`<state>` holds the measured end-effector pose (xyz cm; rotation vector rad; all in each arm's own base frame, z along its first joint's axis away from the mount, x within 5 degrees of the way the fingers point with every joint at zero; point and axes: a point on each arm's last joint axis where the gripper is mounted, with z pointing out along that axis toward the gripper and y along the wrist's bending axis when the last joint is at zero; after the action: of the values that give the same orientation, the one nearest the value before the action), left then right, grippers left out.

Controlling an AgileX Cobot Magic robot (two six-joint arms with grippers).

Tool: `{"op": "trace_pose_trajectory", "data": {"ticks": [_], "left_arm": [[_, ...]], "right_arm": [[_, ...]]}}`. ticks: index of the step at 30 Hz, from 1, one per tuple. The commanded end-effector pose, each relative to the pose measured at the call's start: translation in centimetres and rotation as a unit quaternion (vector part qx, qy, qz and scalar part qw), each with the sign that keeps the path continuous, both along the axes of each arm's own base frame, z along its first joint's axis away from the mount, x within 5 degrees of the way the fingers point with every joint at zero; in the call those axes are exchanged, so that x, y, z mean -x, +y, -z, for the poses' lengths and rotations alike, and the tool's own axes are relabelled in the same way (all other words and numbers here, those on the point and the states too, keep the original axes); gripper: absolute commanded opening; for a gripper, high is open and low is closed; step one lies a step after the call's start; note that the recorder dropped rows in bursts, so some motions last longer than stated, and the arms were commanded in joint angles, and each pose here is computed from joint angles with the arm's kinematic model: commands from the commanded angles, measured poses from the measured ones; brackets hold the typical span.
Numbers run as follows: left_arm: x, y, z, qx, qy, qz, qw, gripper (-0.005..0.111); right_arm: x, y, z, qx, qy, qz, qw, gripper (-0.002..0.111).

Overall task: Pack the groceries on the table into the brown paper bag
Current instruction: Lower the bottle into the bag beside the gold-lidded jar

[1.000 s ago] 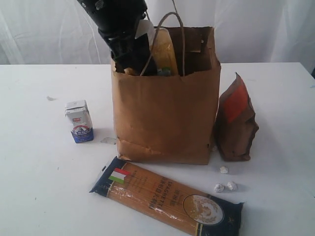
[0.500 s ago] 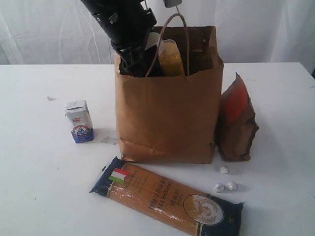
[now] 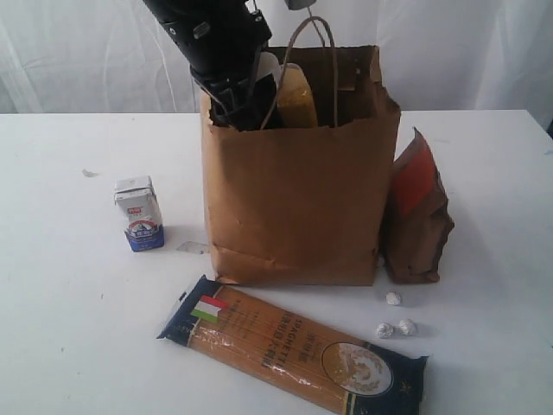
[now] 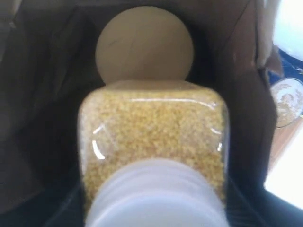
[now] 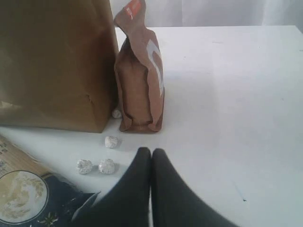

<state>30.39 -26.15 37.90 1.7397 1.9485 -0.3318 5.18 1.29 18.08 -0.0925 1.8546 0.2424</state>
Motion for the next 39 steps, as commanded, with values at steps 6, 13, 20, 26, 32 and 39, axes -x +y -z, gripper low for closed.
{"op": "trace_pose_trajectory", "data": {"ticks": [6, 13, 20, 26, 32, 39], "left_arm": [[-0.3, 0.4, -2.2, 0.025, -0.04, -0.055, 0.997, 0.042], [-0.6, 0.2, -2.8, 0.052, -0.057, -0.07, 0.995, 0.036], [-0.7, -0.2, -3.1, 0.079, -0.053, -0.078, 0.992, 0.014], [-0.7, -0.2, -2.4, 0.065, -0.033, -0.08, 0.994, 0.014], [-1.1, -0.5, -1.3, 0.051, -0.004, -0.094, 0.994, 0.047], [-0.7, 0.0, -2.2, 0.056, -0.009, -0.115, 0.992, 0.069]], "right_arm": [[0.0, 0.0, 0.0, 0.0, -0.006, 0.003, 1.0, 0.0], [0.0, 0.0, 0.0, 0.0, -0.006, 0.003, 1.0, 0.0], [0.0, 0.0, 0.0, 0.0, -0.006, 0.003, 1.0, 0.0], [0.0, 0.0, 0.0, 0.0, -0.006, 0.003, 1.0, 0.0], [0.0, 0.0, 0.0, 0.0, -0.006, 0.003, 1.0, 0.0], [0.0, 0.0, 0.0, 0.0, -0.006, 0.003, 1.0, 0.0]]}}
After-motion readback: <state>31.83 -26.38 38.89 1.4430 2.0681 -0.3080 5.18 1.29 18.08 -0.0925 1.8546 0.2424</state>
